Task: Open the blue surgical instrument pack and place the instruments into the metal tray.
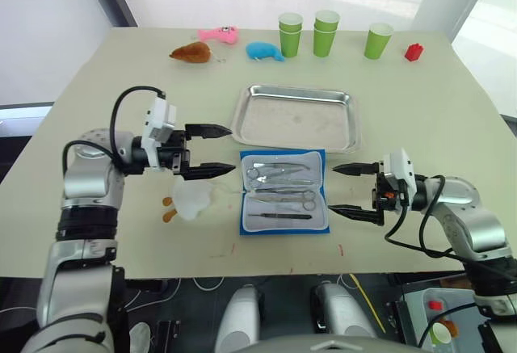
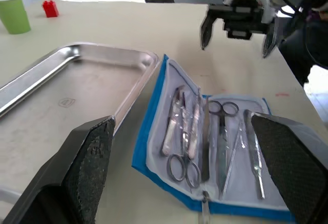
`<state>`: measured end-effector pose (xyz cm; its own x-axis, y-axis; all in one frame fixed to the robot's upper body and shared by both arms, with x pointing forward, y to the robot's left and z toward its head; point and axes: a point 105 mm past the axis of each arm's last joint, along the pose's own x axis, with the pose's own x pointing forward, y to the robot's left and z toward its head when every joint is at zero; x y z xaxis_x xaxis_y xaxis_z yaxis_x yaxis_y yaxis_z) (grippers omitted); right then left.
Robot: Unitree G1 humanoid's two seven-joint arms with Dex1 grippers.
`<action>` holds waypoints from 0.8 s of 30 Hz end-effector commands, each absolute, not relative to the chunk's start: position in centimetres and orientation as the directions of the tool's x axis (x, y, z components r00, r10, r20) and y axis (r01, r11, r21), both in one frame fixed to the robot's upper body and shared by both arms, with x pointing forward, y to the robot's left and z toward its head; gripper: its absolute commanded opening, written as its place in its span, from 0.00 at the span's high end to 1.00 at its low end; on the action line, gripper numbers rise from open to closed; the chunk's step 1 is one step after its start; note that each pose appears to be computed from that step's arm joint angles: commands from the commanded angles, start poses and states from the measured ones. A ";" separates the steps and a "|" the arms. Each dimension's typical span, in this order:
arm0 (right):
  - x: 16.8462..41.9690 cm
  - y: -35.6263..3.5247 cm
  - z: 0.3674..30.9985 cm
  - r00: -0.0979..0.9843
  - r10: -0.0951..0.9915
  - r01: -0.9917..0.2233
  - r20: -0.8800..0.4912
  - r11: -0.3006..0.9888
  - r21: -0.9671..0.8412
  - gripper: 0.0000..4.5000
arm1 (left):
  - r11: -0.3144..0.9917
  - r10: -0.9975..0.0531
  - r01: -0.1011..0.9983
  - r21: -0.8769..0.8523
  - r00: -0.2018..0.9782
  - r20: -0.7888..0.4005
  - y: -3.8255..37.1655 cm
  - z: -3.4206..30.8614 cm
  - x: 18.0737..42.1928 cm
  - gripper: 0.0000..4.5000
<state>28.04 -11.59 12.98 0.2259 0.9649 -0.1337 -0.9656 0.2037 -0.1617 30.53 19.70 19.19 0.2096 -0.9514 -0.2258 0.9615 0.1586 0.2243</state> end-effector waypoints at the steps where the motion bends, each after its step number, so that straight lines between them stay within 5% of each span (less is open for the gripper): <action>1: 28.2 -11.0 13.7 0.211 0.970 -0.959 -0.121 0.181 -0.220 0.00 | 0.043 -0.961 0.960 0.278 0.116 -0.252 19.4 20.2 28.5 0.00; 14: 31.0 -8.1 12.9 0.184 0.976 -0.941 -0.119 0.140 -0.308 0.00 | 0.011 -0.962 0.953 0.303 0.093 -0.258 19.6 18.2 27.0 0.00; 24: 32.2 -7.1 9.2 0.142 0.963 -0.958 -0.227 0.077 -0.275 0.00 | 0.000 -0.966 0.951 0.309 0.081 -0.248 19.3 17.3 27.2 0.00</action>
